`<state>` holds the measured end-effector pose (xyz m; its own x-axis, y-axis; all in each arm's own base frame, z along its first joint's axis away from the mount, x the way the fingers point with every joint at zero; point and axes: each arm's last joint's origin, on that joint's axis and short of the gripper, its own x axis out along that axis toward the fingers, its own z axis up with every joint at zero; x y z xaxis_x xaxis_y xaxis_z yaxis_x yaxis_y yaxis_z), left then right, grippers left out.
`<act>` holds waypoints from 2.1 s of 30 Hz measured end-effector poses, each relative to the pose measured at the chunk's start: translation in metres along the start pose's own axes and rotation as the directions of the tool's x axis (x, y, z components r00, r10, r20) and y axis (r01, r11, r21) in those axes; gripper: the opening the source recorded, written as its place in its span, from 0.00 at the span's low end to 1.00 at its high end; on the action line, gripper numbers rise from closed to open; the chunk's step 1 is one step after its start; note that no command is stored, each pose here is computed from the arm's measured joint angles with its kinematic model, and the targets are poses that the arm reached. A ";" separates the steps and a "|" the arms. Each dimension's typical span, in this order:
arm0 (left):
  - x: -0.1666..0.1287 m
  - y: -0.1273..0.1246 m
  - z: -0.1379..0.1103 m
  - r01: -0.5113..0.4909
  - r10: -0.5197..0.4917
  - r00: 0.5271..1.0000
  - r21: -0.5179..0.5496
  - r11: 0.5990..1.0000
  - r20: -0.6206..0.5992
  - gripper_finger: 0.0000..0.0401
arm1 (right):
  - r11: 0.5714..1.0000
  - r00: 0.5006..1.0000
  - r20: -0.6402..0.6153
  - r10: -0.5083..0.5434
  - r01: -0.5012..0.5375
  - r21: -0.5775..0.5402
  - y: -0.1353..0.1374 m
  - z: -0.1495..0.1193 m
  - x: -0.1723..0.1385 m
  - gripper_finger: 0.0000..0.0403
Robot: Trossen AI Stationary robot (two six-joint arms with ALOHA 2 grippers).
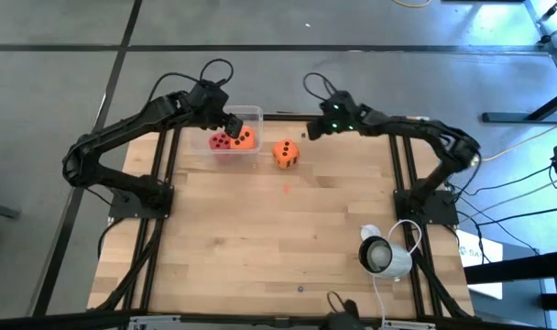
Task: Pick & Place Dice
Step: Put the small top blue die into the transparent bin
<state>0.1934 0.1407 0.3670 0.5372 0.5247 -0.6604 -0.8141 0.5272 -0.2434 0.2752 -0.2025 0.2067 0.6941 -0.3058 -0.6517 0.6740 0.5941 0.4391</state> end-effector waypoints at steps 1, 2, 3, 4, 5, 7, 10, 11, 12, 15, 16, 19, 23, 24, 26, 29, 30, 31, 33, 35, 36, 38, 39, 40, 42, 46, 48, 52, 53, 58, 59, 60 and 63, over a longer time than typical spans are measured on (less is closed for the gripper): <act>0.000 -0.001 0.000 0.003 -0.003 1.000 0.002 1.000 -0.001 0.55 | 1.000 1.000 -0.012 -0.023 0.023 0.003 0.002 0.005 0.004 0.03; 0.000 -0.001 -0.001 0.005 -0.005 1.000 0.003 1.000 -0.002 0.55 | 0.999 0.999 -0.024 -0.037 0.037 0.006 0.004 0.010 0.008 0.03; 0.000 -0.002 -0.001 0.008 -0.008 1.000 0.001 1.000 -0.003 0.55 | 0.999 0.999 -0.029 -0.040 0.040 0.006 0.006 0.016 0.011 0.04; 0.000 -0.003 -0.001 0.011 -0.011 1.000 -0.001 1.000 -0.004 0.55 | 0.999 0.998 -0.036 -0.043 0.044 0.007 0.008 0.021 0.014 0.04; 0.000 -0.004 -0.002 0.014 -0.014 1.000 -0.002 1.000 -0.005 0.55 | 0.999 0.998 -0.044 -0.051 0.051 0.005 0.010 0.027 0.017 0.04; -0.001 -0.005 -0.002 0.017 -0.017 1.000 -0.001 1.000 -0.006 0.55 | 0.998 0.995 -0.065 -0.069 0.070 0.008 0.011 0.036 0.022 0.04; -0.001 -0.007 -0.003 0.025 -0.025 1.000 -0.005 1.000 -0.009 0.55 | 0.995 0.986 -0.133 -0.100 0.102 0.009 0.008 0.043 0.031 0.04; -0.001 -0.008 -0.004 0.027 -0.027 1.000 -0.003 1.000 -0.010 0.55 | 0.994 0.981 -0.162 -0.109 0.111 0.003 0.006 0.044 0.033 0.04; -0.001 -0.008 -0.004 0.029 -0.029 1.000 -0.001 1.000 -0.011 0.55 | 0.993 0.975 -0.186 -0.119 0.120 -0.006 0.004 0.044 0.036 0.04; -0.001 -0.010 -0.004 0.034 -0.034 0.999 0.003 0.999 -0.012 0.55 | 0.991 0.961 -0.242 -0.135 0.132 -0.026 -0.002 0.042 0.042 0.05; -0.001 -0.010 -0.005 0.034 -0.034 0.999 0.004 0.999 -0.012 0.55 | 0.991 0.959 -0.252 -0.131 0.128 -0.029 -0.004 0.041 0.043 0.05; -0.001 -0.010 -0.004 0.031 -0.031 0.999 0.005 0.999 -0.010 0.55 | 0.997 0.957 -0.282 -0.075 0.070 -0.026 -0.008 0.041 0.048 0.05; -0.002 -0.010 -0.004 0.031 -0.031 0.999 0.005 1.000 -0.010 0.55 | 0.999 0.944 -0.327 -0.048 0.042 -0.024 -0.019 0.037 0.056 0.13; -0.002 -0.010 -0.004 0.031 -0.031 0.999 0.005 0.999 -0.010 0.55 | 0.999 0.942 -0.333 -0.050 0.043 -0.028 -0.020 0.036 0.057 0.16; -0.002 -0.010 -0.004 0.032 -0.032 0.999 0.005 0.999 -0.011 0.55 | 0.998 0.933 -0.354 -0.065 0.055 -0.038 -0.024 0.034 0.059 0.24; -0.002 -0.010 -0.004 0.032 -0.032 0.999 0.005 0.999 -0.010 0.55 | 0.996 0.933 -0.351 -0.083 0.067 -0.058 -0.025 0.033 0.061 0.38; -0.002 -0.010 -0.004 0.032 -0.032 0.999 0.005 0.999 -0.010 0.55 | 0.995 0.935 -0.344 -0.087 0.068 -0.066 -0.025 0.033 0.061 0.42; -0.002 -0.010 -0.004 0.032 -0.032 0.999 0.005 0.999 -0.010 0.55 | 0.994 0.936 -0.338 -0.095 0.074 -0.076 -0.025 0.034 0.062 0.46; -0.002 -0.010 -0.004 0.033 -0.033 0.999 0.005 0.999 -0.009 0.55 | 0.991 0.934 -0.334 -0.126 0.100 -0.093 -0.026 0.033 0.062 0.51; -0.002 -0.010 -0.004 0.036 -0.036 0.999 0.004 0.999 -0.004 0.55 | 0.988 0.933 -0.331 -0.143 0.116 -0.098 -0.027 0.033 0.062 0.53; -0.002 -0.010 -0.003 0.038 -0.038 0.999 0.003 0.999 0.002 0.55 | 0.989 0.931 -0.336 -0.140 0.114 -0.095 -0.027 0.032 0.064 0.53; -0.002 -0.011 -0.002 0.045 -0.045 0.999 0.002 0.999 0.014 0.55 | 0.991 0.923 -0.361 -0.133 0.114 -0.074 -0.029 0.029 0.068 0.52; -0.002 -0.011 -0.001 0.051 -0.051 0.998 0.000 0.999 0.021 0.55 | 0.991 0.920 -0.369 -0.129 0.113 -0.067 -0.030 0.029 0.070 0.51; -0.002 -0.012 0.000 0.056 -0.056 0.998 -0.005 0.998 0.029 0.55 | 0.992 0.919 -0.374 -0.124 0.109 -0.061 -0.029 0.030 0.073 0.50; -0.002 -0.012 0.000 0.062 -0.062 0.997 -0.014 0.998 0.037 0.55 | 0.994 0.912 -0.395 -0.113 0.099 -0.055 -0.027 0.033 0.078 0.48; -0.002 -0.013 0.000 0.074 -0.074 0.997 -0.024 0.997 0.032 0.55 | 0.992 0.897 -0.425 -0.126 0.112 -0.057 -0.023 0.042 0.088 0.45; -0.002 -0.013 0.000 0.084 -0.083 0.996 -0.024 0.996 0.027 0.55 | 0.991 0.890 -0.435 -0.136 0.122 -0.061 -0.020 0.048 0.091 0.44; -0.002 -0.013 0.000 0.088 -0.087 0.996 -0.027 0.996 0.025 0.55 | 0.987 0.860 -0.485 -0.160 0.147 -0.065 -0.022 0.051 0.099 0.44; -0.002 -0.013 0.000 0.087 -0.087 0.996 -0.027 0.996 0.025 0.55 | 0.987 0.854 -0.494 -0.162 0.150 -0.063 -0.022 0.051 0.101 0.44; -0.002 -0.013 0.000 0.087 -0.087 0.996 -0.027 0.996 0.025 0.55 | 0.985 0.825 -0.540 -0.167 0.162 -0.056 -0.028 0.046 0.110 0.44; -0.002 -0.013 0.000 0.087 -0.087 0.996 -0.027 0.996 0.025 0.55 | 0.986 0.824 -0.542 -0.164 0.161 -0.053 -0.028 0.046 0.110 0.44; -0.002 -0.013 0.000 0.087 -0.087 0.996 -0.027 0.996 0.025 0.55 | 0.986 0.824 -0.543 -0.161 0.160 -0.050 -0.029 0.046 0.110 0.44; -0.002 -0.013 0.000 0.088 -0.087 0.996 -0.027 0.996 0.027 0.55 | 0.986 0.831 -0.534 -0.157 0.160 -0.041 -0.030 0.049 0.109 0.44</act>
<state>0.2032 0.1329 0.3715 0.6117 0.4945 -0.6175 -0.7695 0.5531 -0.3193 0.3424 -0.2900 0.1526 0.3360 0.0498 -0.9405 0.7653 0.5677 0.3035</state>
